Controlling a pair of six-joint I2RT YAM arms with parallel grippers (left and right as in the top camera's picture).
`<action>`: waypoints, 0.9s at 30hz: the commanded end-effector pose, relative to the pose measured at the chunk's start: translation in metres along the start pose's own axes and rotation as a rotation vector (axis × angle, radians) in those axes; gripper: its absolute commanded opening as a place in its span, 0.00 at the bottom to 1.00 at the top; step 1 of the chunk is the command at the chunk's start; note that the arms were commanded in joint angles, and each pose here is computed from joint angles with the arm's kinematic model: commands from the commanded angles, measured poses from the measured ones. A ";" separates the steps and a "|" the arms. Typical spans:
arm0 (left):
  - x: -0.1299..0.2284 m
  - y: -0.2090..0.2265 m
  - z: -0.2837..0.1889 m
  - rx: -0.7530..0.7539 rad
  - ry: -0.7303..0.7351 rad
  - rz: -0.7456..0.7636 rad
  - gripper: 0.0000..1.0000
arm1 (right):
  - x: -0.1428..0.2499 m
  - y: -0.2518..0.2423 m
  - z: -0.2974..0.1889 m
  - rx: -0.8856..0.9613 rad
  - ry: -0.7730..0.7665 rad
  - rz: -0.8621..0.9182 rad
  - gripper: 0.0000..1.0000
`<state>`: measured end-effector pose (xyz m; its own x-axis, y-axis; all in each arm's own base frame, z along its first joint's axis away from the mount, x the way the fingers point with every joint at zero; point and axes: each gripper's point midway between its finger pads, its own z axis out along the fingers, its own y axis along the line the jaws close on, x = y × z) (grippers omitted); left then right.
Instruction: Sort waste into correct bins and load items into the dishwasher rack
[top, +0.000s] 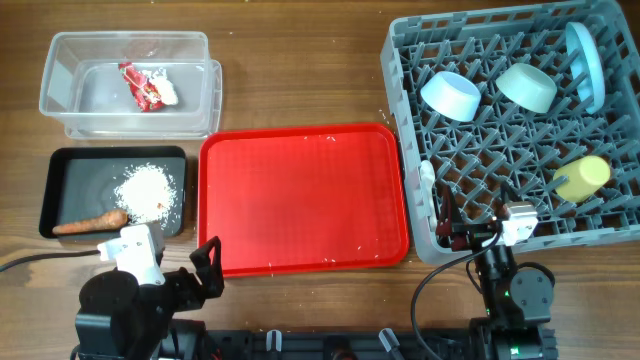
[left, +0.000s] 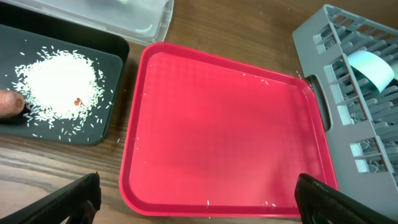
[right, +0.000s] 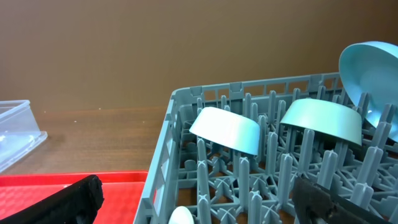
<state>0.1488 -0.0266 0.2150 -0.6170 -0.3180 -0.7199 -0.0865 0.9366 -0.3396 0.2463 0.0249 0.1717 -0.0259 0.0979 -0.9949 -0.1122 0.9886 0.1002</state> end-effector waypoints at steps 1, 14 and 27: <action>0.000 0.002 0.000 -0.006 -0.006 -0.011 1.00 | -0.003 0.002 -0.001 -0.011 -0.015 -0.016 1.00; 0.000 0.002 0.000 -0.006 -0.006 -0.011 1.00 | -0.003 0.001 -0.001 -0.010 -0.015 -0.016 1.00; 0.000 0.017 0.014 -0.019 -0.162 -0.028 1.00 | -0.003 0.002 -0.001 -0.011 -0.015 -0.016 1.00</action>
<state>0.1544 -0.0223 0.2236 -0.5053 -0.3377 -0.7941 -0.0658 0.9326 -0.3548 0.2463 0.0250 0.1718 -0.0256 0.0976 -0.9949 -0.1126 0.9886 0.0998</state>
